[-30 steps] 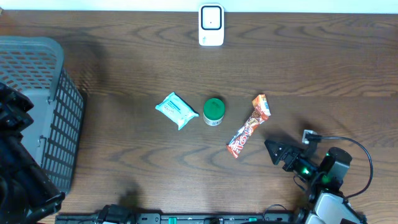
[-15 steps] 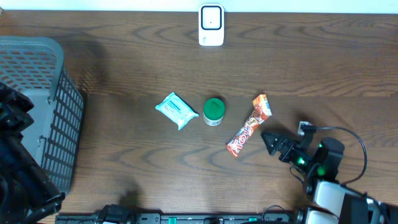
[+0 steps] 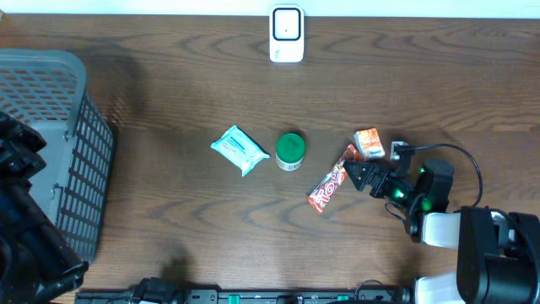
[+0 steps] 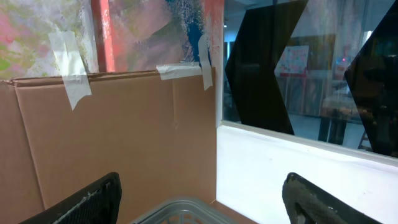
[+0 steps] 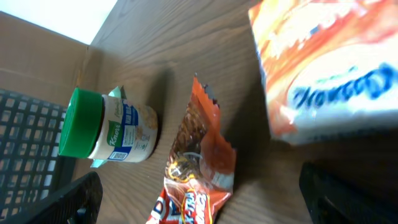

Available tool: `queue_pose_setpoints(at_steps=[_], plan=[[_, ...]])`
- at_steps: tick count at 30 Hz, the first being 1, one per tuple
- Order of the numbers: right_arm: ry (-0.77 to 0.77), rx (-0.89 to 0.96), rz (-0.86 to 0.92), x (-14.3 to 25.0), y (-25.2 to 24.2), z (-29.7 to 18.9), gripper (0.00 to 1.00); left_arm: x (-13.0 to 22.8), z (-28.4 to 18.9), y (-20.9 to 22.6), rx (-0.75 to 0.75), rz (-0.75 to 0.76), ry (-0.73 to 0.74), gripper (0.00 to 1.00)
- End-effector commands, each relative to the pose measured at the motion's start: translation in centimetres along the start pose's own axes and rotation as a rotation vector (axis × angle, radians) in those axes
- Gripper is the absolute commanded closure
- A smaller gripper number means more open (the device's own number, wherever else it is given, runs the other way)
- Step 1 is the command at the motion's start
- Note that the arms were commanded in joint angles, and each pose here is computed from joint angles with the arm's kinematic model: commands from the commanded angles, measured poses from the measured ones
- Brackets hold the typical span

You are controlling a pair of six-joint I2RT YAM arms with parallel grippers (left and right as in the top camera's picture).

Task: Scan the item barcode
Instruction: 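Grasp snack bar with right gripper and lift it toward scanner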

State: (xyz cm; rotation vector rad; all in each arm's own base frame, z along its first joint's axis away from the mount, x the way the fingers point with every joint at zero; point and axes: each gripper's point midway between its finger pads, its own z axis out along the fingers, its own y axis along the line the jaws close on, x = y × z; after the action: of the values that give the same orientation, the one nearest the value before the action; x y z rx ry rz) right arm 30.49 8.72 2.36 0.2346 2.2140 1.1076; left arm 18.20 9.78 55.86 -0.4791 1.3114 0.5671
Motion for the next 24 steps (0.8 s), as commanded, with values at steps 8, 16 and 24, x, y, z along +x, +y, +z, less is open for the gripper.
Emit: queue_pose_setpoints(at_steps=[8, 16, 24], plan=[[0.137, 0.169, 0.094, 4.5, -4.2, 2.6, 0.23, 0.1, 0.0, 0.1, -0.006, -0.011, 0.002, 0.17], [0.142, 0.115, 0.073, 4.3, -3.2, 3.1, 0.99, 0.1, 0.0, 0.1, -0.006, -0.01, 0.003, 0.17], [-0.018, -0.139, -0.039, -2.2, 3.7, 0.5, 0.99, 0.2, 0.0, 0.1, -0.005, -0.007, 0.005, 0.17]])
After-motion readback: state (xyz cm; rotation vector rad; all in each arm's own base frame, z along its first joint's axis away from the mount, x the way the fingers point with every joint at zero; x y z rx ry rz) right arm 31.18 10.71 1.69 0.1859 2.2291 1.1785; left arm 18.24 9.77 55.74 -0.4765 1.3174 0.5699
